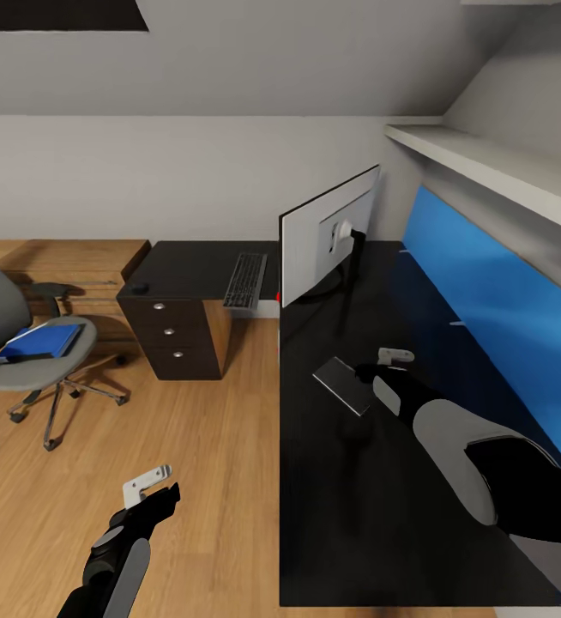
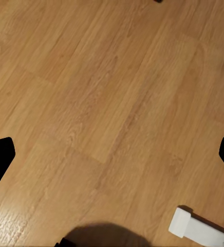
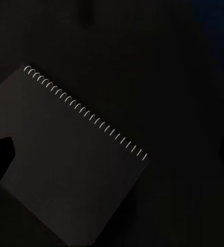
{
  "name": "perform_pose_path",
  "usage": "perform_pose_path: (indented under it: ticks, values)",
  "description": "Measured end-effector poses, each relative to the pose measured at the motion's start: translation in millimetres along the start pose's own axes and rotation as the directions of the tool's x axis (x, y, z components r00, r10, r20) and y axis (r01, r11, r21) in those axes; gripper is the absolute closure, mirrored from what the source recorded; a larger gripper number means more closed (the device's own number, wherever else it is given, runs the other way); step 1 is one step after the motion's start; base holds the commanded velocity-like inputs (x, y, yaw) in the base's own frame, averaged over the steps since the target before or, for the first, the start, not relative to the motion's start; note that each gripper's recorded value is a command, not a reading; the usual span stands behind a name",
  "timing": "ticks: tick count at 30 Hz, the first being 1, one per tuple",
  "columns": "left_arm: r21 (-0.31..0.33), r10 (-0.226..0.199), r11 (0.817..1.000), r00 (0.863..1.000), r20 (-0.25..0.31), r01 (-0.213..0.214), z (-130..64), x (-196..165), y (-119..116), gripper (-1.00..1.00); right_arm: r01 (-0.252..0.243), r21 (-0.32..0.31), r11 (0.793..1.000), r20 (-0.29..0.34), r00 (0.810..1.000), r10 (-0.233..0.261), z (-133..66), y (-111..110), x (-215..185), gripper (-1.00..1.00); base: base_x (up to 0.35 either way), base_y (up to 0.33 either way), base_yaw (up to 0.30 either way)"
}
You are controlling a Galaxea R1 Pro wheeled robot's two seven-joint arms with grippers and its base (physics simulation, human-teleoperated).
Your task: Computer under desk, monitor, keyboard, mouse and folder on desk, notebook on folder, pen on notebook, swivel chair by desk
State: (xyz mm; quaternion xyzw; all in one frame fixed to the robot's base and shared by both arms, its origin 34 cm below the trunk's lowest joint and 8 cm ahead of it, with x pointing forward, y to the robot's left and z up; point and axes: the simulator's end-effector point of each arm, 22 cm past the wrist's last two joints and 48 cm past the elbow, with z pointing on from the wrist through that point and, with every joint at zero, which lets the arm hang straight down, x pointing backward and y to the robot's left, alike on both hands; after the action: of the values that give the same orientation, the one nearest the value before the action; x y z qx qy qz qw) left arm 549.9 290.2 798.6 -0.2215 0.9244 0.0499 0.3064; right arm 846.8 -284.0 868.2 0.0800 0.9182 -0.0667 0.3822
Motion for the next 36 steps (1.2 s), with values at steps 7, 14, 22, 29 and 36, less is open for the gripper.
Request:
perform_pose_path:
  ticks: [7,14,22,29,36]
  values:
    - [0.000,-0.001,1.000,1.000,0.000,0.001,0.1,0.0,0.0,-1.00,0.001,0.000,1.000,0.000,1.000,-0.001,0.1,-0.1,0.2,-1.00,0.025,0.000,0.000]
    - [0.000,-0.001,1.000,1.000,0.000,0.001,-0.3,0.0,0.0,-1.00,0.002,0.000,1.000,0.001,1.000,-0.002,-0.3,-0.1,0.1,-1.00,0.160,0.000,0.000]
    - [0.000,-0.001,1.000,1.000,0.000,0.001,0.0,0.1,-0.1,-1.00,0.000,-0.002,1.000,0.003,1.000,0.000,0.1,0.5,-0.2,-1.00,0.084,0.000,0.000]
    - [0.000,-0.001,1.000,1.000,0.000,0.001,0.0,0.1,-0.1,-1.00,-0.003,-0.003,1.000,0.011,1.000,0.003,0.4,0.4,0.5,-1.00,0.026,0.000,0.000]
    - [0.002,-0.002,1.000,1.000,-0.001,0.002,0.0,0.2,-0.4,-1.00,-0.004,-0.006,1.000,0.016,1.000,0.004,0.3,0.9,-0.1,-1.00,0.131,0.000,0.000]
